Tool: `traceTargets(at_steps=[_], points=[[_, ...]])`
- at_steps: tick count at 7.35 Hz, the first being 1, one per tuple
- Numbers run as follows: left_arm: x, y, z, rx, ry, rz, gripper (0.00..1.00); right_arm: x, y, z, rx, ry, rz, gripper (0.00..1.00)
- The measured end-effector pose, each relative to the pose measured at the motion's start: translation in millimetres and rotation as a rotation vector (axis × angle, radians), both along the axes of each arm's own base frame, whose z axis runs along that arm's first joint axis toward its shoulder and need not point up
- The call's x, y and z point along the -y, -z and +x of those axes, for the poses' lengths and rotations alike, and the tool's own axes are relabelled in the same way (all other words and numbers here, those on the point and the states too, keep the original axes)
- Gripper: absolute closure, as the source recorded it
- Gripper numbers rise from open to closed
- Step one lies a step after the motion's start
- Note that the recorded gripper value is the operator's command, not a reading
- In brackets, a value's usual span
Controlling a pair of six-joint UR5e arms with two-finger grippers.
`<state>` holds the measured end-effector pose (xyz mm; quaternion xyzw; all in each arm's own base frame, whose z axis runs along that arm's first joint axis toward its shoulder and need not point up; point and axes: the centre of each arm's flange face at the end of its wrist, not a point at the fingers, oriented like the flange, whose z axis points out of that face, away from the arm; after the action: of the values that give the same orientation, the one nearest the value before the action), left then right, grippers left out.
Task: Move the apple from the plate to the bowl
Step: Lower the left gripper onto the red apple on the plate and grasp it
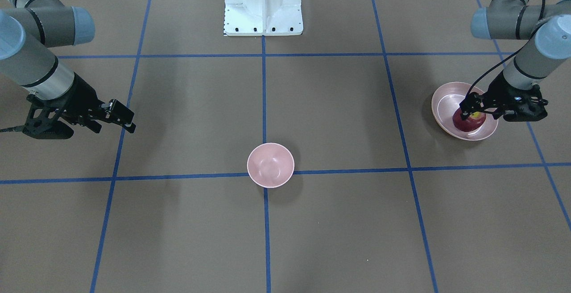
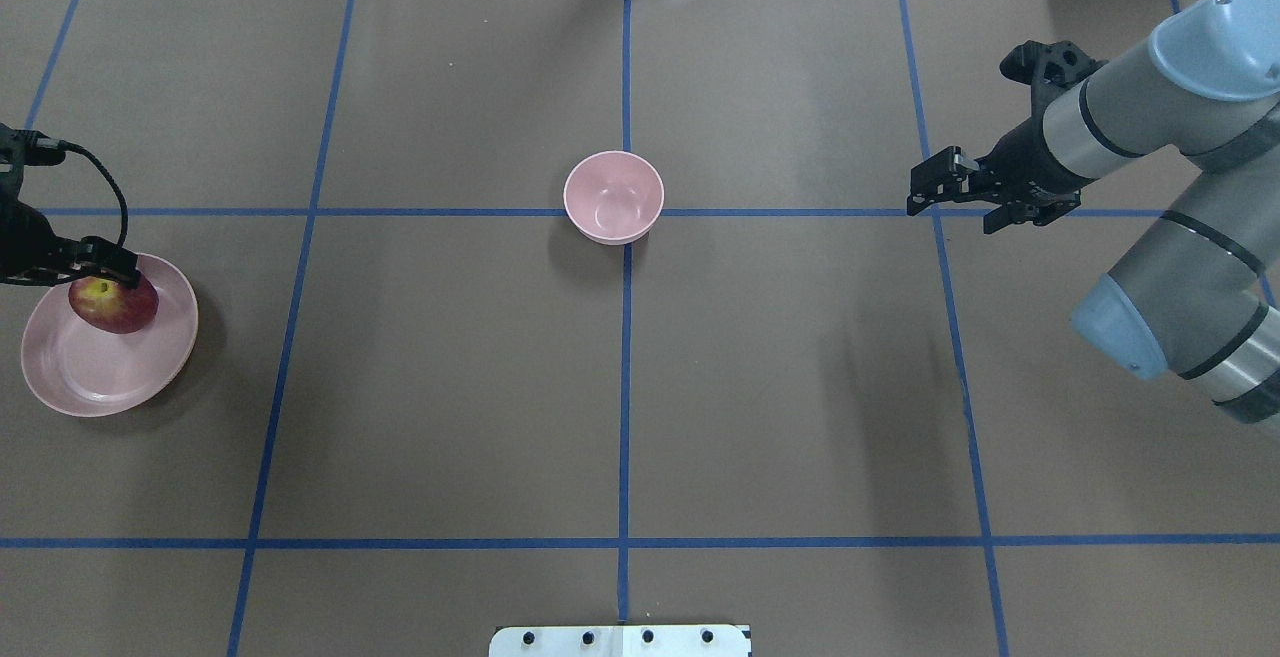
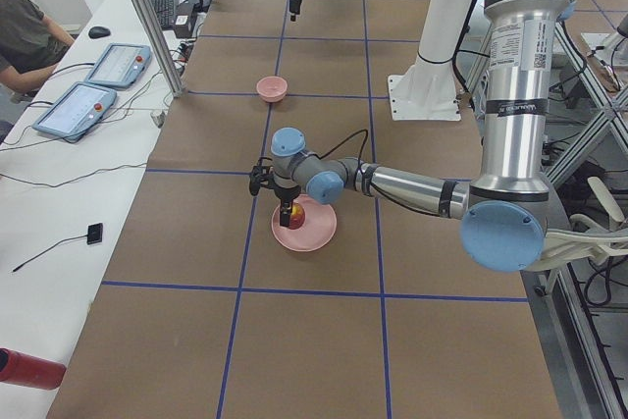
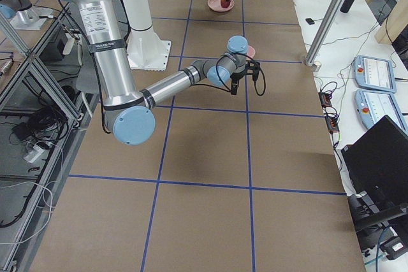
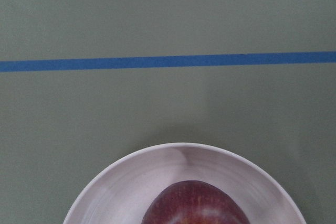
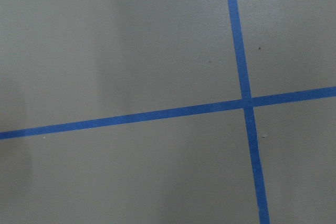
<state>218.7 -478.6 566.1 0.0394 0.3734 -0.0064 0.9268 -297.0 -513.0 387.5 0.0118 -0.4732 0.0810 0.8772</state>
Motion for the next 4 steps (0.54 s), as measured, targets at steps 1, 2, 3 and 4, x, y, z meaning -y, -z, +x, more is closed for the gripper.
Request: traceTargets(at_steps=[1, 2, 3, 4], points=[[0, -1, 4, 0.001, -0.005, -0.004, 0.02, 0, 0, 0, 0.0, 0.0, 0.001, 0.0], [-1, -1, 9, 0.001, -0.011, -0.005, 0.02, 0, 0, 0, 0.0, 0.0, 0.0, 0.0], [-2, -1, 15, 0.002, -0.021, -0.006, 0.02, 0, 0, 0, 0.0, 0.0, 0.0, 0.0], [-2, -3, 20, 0.005, -0.028, -0.009, 0.08, 0, -1, 0, 0.0, 0.0, 0.0, 0.0]])
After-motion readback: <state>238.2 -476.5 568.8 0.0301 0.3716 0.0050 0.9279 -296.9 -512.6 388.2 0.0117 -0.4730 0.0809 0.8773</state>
